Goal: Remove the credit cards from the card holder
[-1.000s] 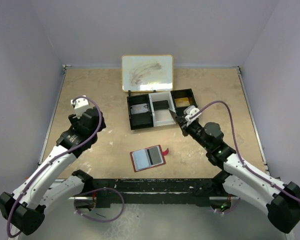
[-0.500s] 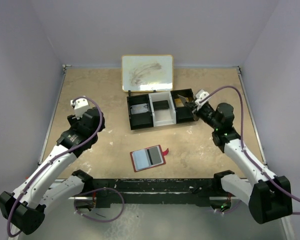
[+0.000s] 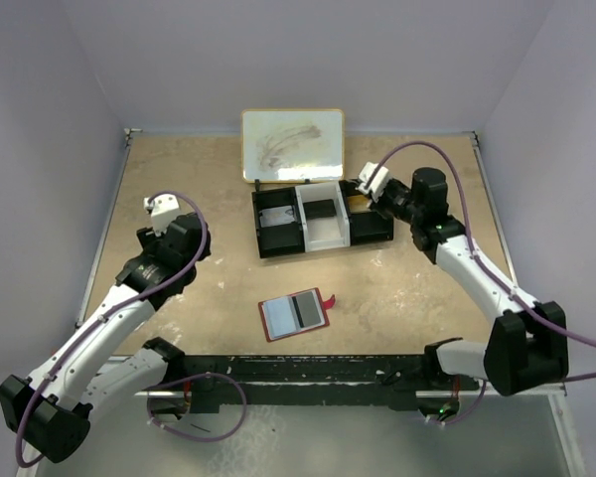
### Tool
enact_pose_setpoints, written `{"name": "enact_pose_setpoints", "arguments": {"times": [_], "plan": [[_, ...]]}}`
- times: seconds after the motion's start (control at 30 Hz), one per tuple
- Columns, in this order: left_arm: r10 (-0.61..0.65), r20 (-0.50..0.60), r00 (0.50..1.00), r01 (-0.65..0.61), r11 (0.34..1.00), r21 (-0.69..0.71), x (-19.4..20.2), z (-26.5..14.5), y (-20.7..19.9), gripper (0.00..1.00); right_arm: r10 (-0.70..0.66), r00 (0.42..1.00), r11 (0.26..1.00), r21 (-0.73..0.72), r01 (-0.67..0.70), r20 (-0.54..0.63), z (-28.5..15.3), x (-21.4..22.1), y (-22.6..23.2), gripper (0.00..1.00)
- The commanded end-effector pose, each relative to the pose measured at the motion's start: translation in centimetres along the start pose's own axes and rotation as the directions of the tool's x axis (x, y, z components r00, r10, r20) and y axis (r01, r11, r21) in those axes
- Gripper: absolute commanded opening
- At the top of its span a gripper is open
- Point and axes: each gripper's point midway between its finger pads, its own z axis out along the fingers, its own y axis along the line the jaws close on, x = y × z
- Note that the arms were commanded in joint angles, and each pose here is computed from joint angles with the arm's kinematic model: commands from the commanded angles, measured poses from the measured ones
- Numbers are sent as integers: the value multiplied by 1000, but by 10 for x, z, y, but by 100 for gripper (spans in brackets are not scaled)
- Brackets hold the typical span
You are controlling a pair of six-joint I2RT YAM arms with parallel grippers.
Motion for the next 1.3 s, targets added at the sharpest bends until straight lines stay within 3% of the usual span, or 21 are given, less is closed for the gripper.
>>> {"name": "enact_pose_setpoints", "arguments": {"times": [0.0,0.27,1.27], "plan": [[-10,30,999,10,1000,8,-11,-2,0,72,-132,989,985,-105,139,66,18,-23,19,0],[-18,39,999,18,1000,-11,-12,-2,4,72,-221,975,963,-155,220,9,70,-10,37,0],[-1,32,999,1,1000,-5,-11,0,0,72,-396,905,907,-222,358,-158,152,38,54,1]]}}
